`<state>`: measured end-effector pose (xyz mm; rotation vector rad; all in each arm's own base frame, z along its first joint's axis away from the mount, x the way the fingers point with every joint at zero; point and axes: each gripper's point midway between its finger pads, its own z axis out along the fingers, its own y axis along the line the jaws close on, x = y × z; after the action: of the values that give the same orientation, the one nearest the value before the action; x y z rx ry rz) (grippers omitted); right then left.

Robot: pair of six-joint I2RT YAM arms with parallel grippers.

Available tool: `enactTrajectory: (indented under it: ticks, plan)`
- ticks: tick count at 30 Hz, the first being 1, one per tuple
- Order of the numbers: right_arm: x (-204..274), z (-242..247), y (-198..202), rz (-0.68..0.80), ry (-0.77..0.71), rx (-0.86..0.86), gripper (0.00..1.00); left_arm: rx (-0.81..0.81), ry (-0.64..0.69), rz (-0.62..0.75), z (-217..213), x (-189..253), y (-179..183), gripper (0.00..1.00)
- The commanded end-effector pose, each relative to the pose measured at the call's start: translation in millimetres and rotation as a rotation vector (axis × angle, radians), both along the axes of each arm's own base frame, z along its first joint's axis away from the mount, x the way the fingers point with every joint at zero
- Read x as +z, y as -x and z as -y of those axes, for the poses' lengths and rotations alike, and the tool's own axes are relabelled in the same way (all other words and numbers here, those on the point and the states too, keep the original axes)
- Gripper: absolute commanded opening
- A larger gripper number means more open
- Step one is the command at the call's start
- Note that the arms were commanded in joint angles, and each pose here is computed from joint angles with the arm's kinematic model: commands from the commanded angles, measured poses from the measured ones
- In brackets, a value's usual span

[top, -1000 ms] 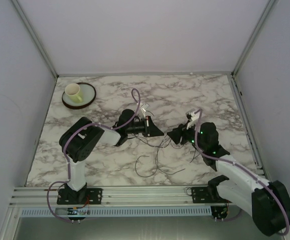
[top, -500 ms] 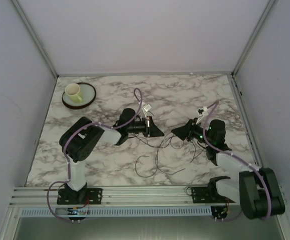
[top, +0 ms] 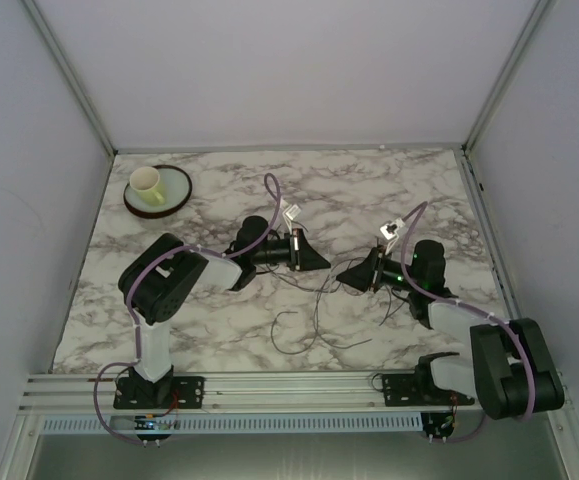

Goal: Zip-tie the wires
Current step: Tie the cable at the center of the board.

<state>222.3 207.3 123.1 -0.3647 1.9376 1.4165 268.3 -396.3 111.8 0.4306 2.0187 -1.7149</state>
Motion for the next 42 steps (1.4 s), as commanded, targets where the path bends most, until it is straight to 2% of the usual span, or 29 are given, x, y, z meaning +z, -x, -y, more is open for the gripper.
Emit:
enactTrajectory:
  ticks: [1, 21, 42]
  plan:
    - [1, 0, -6, 0.046, 0.005, 0.005, 0.37, -0.028, 0.09, 0.084, 5, 32, 1, 0.0]
    - [5, -19, -14, 0.055, -0.045, 0.05, 0.33, -0.048, 0.118, 0.084, 2, 36, 14, 0.0]
    - [8, -30, -18, 0.05, -0.084, 0.076, 0.09, -0.054, 0.131, 0.085, 5, 40, 13, 0.0]
